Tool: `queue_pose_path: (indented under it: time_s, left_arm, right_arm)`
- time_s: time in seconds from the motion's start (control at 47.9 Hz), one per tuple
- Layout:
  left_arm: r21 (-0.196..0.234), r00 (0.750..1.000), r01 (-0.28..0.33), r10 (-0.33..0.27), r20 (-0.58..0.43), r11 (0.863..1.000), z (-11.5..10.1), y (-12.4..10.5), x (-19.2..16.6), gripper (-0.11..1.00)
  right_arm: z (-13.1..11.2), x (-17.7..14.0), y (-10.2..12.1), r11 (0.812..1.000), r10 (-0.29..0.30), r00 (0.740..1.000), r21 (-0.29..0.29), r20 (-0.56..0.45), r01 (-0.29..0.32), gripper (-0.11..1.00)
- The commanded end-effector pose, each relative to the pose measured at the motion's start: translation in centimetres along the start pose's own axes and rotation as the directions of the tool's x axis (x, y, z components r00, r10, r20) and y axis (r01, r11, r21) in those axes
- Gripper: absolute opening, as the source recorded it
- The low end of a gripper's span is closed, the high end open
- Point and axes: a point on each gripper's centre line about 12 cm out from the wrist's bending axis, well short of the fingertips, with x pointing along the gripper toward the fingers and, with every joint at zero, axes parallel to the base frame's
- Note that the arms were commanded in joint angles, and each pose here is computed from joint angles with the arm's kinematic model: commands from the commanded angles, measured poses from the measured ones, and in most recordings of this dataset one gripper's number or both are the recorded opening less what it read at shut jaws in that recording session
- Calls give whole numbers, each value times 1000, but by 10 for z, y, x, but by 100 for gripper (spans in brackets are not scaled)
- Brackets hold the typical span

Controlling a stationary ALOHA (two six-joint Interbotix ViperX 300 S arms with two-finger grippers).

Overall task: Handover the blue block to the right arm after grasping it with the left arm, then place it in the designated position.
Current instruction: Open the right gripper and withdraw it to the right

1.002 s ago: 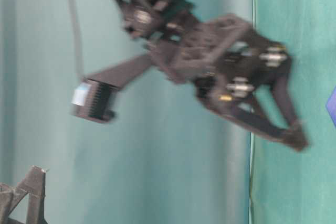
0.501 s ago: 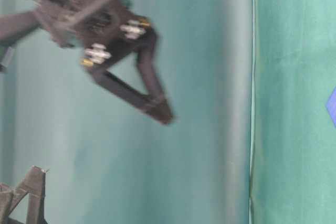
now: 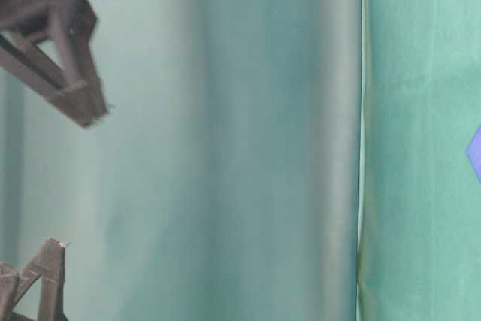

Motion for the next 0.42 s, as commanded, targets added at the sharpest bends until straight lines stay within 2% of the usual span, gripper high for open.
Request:
queue_pose_path:
  time_s: [0.0, 0.397]
  left_arm:
    - [4, 1000, -2, 2, 31, 1000, 11, 0, -2, 100]
    - [2, 1000, -5, 5, 31, 1000, 11, 1, -2, 100]
  right_arm:
    - [14, -16, -2, 1000, 6, 998, -3, 55, -6, 92]
    - [16, -23, -2, 1000, 18, 997, -9, 80, -18, 92]
